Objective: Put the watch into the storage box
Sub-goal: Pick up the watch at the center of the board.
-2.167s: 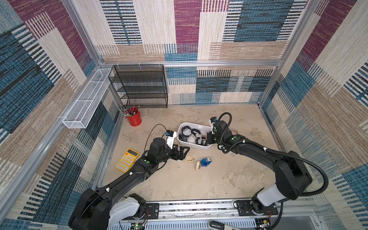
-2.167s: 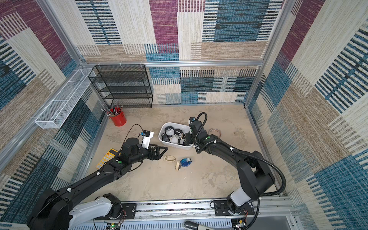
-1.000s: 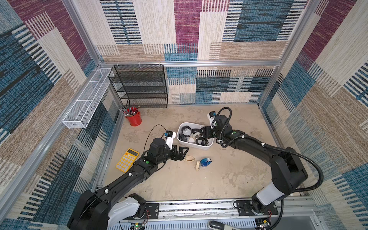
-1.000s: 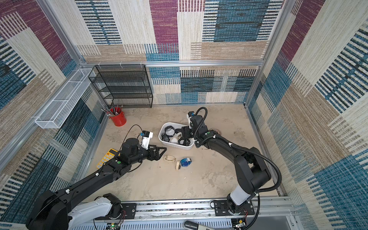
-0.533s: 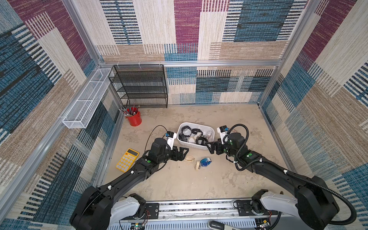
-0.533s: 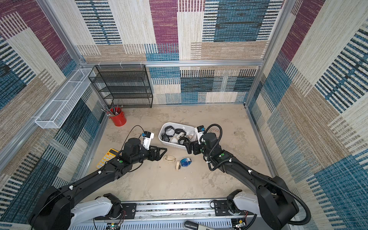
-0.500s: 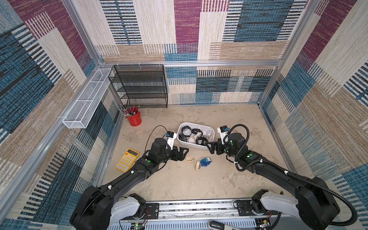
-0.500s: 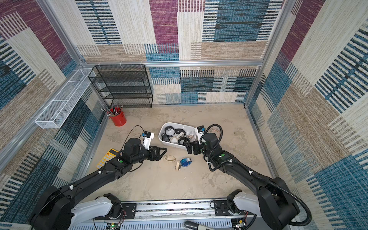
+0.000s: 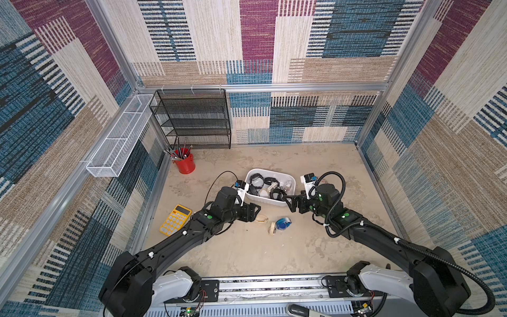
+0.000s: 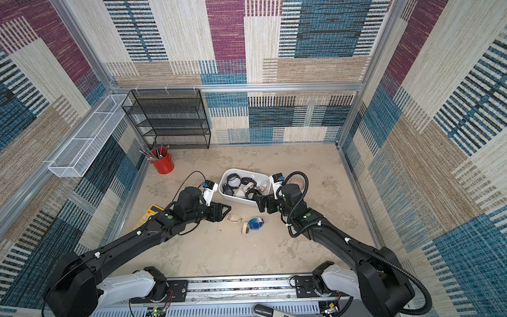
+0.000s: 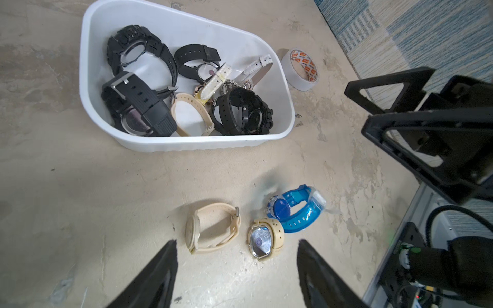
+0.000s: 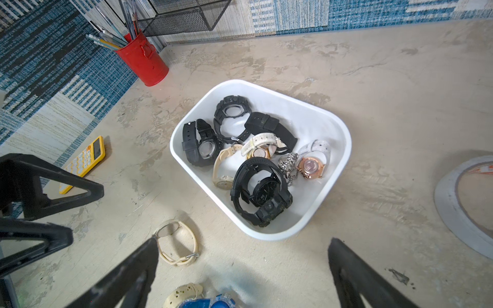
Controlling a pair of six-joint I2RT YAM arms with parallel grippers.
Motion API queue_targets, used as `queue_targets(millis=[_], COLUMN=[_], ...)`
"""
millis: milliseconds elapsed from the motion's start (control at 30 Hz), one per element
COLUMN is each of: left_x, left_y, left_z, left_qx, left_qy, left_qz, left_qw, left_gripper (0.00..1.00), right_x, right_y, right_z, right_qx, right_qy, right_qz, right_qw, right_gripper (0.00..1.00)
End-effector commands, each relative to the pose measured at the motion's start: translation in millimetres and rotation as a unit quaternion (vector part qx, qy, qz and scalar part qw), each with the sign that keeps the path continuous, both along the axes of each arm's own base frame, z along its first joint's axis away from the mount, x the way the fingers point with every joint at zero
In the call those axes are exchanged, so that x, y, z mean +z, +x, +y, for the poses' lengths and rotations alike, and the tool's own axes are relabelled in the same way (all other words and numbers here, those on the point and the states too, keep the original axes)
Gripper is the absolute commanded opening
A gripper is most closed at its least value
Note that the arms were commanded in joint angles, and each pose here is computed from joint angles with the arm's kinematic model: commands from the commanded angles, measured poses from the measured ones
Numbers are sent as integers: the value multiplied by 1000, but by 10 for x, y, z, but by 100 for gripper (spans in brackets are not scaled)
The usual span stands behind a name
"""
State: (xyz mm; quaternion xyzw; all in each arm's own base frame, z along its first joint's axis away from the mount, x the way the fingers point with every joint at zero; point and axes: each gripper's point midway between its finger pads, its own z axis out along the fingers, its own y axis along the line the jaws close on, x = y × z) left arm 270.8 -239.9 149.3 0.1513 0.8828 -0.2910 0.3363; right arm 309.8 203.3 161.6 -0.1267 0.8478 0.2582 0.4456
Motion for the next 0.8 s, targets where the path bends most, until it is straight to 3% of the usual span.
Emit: queue_targets(millis=[0,233,767], left_x=[-159,-299,-719], left_y=[-65,-77,-52], left_z=[70,-82,-375], left_qx=[-5,-27,-70], left_qy=[71,119,221], left_qz=[6,15,38], left_qw=[997,992,972], left_gripper=[70,62,59], right_x=[53,26,-3], right_y=[27,15,-14], right_z=[32,29,-45], right_qx=[2,3,-9], right_qy=[7,6,-1], right_qz=[-8,-4,-7], right_qw=[1000,1000,1000], right_gripper=[100,100,100])
